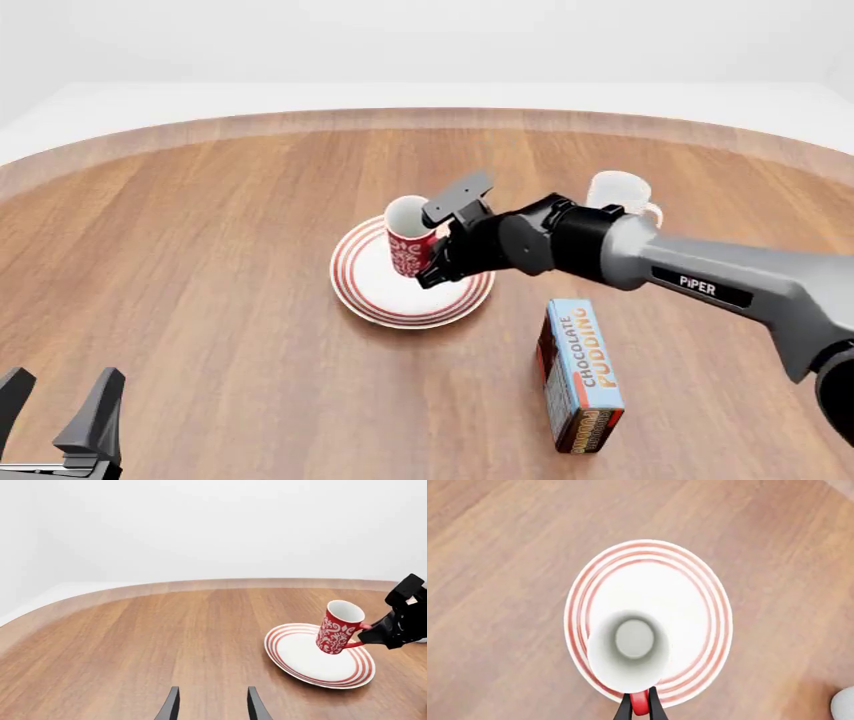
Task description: Pick up the red mug and put it on the plate
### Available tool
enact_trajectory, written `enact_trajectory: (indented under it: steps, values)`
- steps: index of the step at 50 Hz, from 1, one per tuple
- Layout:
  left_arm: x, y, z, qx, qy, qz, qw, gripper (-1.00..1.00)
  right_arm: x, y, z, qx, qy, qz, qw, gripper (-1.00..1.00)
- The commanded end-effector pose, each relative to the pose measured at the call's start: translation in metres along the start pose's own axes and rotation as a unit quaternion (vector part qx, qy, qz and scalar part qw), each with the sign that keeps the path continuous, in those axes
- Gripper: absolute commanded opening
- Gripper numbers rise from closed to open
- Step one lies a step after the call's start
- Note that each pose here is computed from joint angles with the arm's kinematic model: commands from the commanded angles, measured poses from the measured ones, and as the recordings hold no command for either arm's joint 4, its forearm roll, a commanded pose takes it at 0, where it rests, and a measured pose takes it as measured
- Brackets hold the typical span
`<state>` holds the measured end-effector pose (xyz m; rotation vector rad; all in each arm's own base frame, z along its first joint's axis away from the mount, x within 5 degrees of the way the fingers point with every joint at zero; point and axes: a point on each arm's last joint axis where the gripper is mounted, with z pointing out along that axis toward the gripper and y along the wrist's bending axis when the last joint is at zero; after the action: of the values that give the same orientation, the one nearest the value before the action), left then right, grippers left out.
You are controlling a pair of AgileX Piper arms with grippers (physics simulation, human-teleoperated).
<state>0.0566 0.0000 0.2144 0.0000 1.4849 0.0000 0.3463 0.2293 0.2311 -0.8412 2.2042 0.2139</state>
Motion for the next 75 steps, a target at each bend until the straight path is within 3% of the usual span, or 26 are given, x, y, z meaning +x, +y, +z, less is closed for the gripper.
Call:
enact_trajectory:
  steps: [1,72,73,75]
  values:
    - [0.0,0.0,0.0,0.0,0.0,0.0,1.0,1.0,0.007,0.006,0.012,-0.005,-0.001,0.012,0.9999,-1.0]
    - [0.0,0.0,0.0,0.0,0.0,0.0,1.0,1.0,0.021,0.002,0.05,0.0,0.001,0.026,0.9997,-1.0]
    - [0.0,0.0,0.0,0.0,0.0,0.0,1.0,1.0,0.021,0.001,0.051,0.001,0.002,0.026,0.9997,1.0]
    - [0.0,0.0,0.0,0.0,0.0,0.0,1.0,1.0,0.02,-0.001,0.05,0.002,0.0,0.026,0.9997,1.0]
